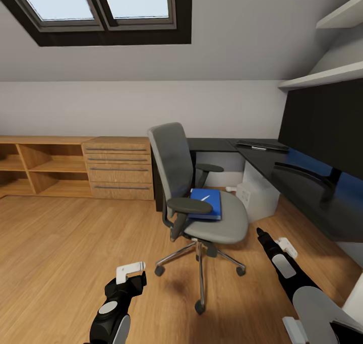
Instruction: In the bedroom, organize the workspace by keeping the computer under the desk, ensuring the monitor is on the desk, placing the keyboard on the desk next to the monitor, placing the mouse on the desk next to the keyboard, moving the folder from the swivel chair onto the desk next to the mouse, stacking the notebook on top of the folder with the pen on top of the notebook, and positioning the swivel chair next to the desk.
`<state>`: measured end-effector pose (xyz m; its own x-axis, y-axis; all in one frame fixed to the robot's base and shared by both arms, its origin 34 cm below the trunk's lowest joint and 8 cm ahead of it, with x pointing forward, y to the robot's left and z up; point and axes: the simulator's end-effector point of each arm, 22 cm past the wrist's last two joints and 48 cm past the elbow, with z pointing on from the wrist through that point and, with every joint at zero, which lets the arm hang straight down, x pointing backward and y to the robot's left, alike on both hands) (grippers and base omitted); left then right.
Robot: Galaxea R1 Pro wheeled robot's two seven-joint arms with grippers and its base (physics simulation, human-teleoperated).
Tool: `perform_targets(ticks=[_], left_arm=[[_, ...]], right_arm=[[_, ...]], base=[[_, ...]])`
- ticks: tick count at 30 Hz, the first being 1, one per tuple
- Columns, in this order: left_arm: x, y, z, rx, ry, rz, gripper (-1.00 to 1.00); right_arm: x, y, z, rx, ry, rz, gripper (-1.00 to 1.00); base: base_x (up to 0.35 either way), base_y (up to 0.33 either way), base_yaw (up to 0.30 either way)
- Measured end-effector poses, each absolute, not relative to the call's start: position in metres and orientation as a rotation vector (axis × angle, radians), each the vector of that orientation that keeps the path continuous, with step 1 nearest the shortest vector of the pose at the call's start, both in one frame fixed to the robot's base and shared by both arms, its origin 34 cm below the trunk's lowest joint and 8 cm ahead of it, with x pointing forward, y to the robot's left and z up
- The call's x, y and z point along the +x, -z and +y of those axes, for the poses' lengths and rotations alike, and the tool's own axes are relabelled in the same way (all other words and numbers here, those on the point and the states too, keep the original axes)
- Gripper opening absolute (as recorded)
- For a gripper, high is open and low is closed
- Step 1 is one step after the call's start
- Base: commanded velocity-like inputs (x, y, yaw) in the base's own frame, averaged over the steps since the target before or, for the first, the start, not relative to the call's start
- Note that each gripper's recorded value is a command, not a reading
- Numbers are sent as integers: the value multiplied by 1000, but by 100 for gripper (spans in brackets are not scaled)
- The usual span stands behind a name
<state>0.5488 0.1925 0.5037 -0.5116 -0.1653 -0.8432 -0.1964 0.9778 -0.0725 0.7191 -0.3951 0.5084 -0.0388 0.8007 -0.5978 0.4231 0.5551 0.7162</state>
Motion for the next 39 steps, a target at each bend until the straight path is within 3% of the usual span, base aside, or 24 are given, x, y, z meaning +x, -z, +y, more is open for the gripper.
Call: perform_targets(ticks=[39], left_arm=[[548,-502,193,-253,-40,2121,100]], right_arm=[[719,-510,-397,1038,-416,1661,100]], base=[[125,1,0]])
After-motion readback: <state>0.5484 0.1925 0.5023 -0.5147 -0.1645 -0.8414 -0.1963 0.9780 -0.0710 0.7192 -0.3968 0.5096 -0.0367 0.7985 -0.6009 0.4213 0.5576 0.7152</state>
